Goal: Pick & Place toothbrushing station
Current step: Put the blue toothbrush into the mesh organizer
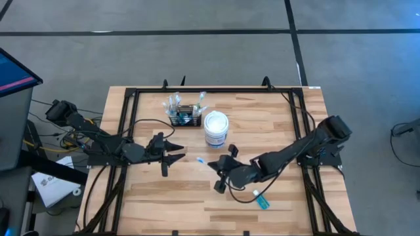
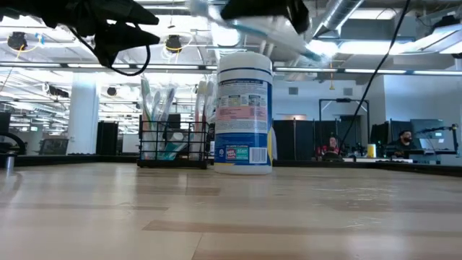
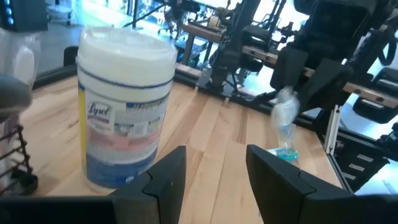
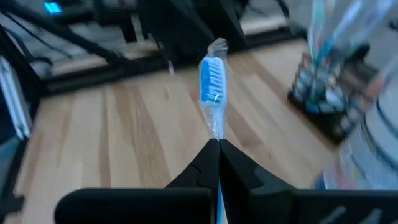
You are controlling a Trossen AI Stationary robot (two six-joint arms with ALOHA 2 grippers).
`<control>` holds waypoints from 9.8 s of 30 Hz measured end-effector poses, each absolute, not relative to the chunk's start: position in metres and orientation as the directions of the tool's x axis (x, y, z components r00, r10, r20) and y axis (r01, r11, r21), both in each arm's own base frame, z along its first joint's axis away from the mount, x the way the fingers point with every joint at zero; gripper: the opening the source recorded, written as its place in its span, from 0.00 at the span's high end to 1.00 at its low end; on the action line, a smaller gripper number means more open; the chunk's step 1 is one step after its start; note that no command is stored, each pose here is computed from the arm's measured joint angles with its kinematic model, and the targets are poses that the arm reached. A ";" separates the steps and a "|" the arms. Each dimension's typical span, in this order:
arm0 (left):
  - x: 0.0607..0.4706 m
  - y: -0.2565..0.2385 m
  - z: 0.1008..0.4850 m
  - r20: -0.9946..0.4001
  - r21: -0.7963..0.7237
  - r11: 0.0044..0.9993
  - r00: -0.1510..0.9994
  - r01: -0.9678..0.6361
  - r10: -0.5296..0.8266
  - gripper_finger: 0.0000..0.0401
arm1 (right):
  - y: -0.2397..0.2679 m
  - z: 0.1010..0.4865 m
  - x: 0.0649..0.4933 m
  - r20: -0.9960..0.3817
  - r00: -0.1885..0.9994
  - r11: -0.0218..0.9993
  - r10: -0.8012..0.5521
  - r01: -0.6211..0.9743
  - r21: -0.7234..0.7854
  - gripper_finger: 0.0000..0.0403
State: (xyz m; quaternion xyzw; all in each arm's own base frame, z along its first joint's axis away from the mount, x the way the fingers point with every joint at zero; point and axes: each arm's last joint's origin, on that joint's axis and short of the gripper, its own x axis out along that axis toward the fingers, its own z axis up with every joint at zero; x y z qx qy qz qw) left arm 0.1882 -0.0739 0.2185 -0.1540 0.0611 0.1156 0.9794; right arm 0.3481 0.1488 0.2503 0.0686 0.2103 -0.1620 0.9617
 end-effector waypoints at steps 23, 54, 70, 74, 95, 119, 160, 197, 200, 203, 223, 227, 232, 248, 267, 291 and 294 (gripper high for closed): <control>0.213 -0.090 0.228 0.131 -0.171 0.984 0.989 -0.050 0.073 0.59 | 0.134 0.284 0.369 -0.158 0.964 0.975 -0.212 0.219 0.025 1.00; 0.217 -0.088 0.235 0.260 -0.121 0.993 0.966 0.016 0.016 0.59 | 0.128 0.298 0.373 -0.036 0.980 0.979 -0.195 0.196 0.048 1.00; 0.230 -0.084 0.225 0.335 -0.115 0.993 0.942 0.026 0.014 0.59 | 0.122 0.299 0.375 -0.028 0.982 0.980 -0.189 0.191 0.062 1.00; 0.233 -0.080 0.223 0.356 -0.125 0.992 0.934 0.010 0.035 0.59 | 0.121 0.299 0.376 -0.030 0.982 0.980 -0.189 0.191 0.061 1.00; 0.252 -0.083 0.220 0.345 -0.110 0.994 0.938 0.013 0.026 0.78 | 0.122 0.297 0.376 -0.039 0.981 0.980 -0.189 0.191 0.055 1.00; 0.250 -0.083 0.222 0.284 -0.141 0.990 0.958 -0.001 0.041 0.97 | 0.122 0.294 0.375 -0.070 0.979 0.980 -0.193 0.196 0.026 0.99; 0.230 0.005 0.232 -0.019 -0.099 0.813 0.818 -0.574 0.575 0.97 | 0.181 0.297 0.332 -0.211 0.977 0.999 -0.025 0.016 -0.044 0.71; 0.242 0.057 0.232 -0.054 -0.133 0.758 0.768 -0.639 0.638 0.97 | 0.176 0.288 0.332 -0.292 0.955 0.997 -0.048 0.029 -0.069 0.71; 0.246 0.058 0.226 -0.081 -0.121 0.757 0.766 -0.642 0.637 0.97 | 0.176 0.288 0.332 -0.296 0.954 0.997 -0.048 0.028 -0.071 0.71; 0.250 0.063 0.216 -0.116 -0.118 0.743 0.753 -0.658 0.648 0.97 | 0.176 0.288 0.332 -0.296 0.954 0.997 -0.048 0.028 -0.071 0.71; 0.253 0.070 0.205 -0.154 -0.151 0.723 0.738 -0.674 0.656 0.96 | 0.174 0.284 0.331 -0.331 0.942 0.996 -0.059 0.032 -0.087 0.71; 0.256 0.071 0.197 -0.178 -0.143 0.723 0.736 -0.676 0.653 0.96 | 0.171 0.284 0.333 -0.331 0.941 0.995 -0.068 0.041 -0.087 0.71; 0.259 0.073 0.189 -0.208 -0.126 0.718 0.726 -0.684 0.655 0.96 | 0.169 0.283 0.333 -0.340 0.937 0.995 -0.073 0.044 -0.093 0.71; 0.264 0.078 0.169 -0.276 -0.119 0.710 0.710 -0.695 0.648 0.96 | 0.168 0.282 0.333 -0.349 0.934 0.994 -0.077 0.045 -0.099 0.71; 0.264 0.078 0.168 -0.290 -0.141 0.717 0.721 -0.683 0.629 0.96 | 0.168 0.282 0.333 -0.349 0.934 0.994 -0.078 0.046 -0.099 0.71; 0.262 0.079 0.165 -0.322 -0.126 0.720 0.715 -0.682 0.621 0.84 | 0.166 0.281 0.334 -0.359 0.929 0.993 -0.086 0.051 -0.106 0.71; 0.262 0.080 0.165 -0.321 -0.126 0.720 0.715 -0.682 0.621 0.81 | 0.165 0.280 0.334 -0.361 0.928 0.993 -0.089 0.054 -0.107 0.71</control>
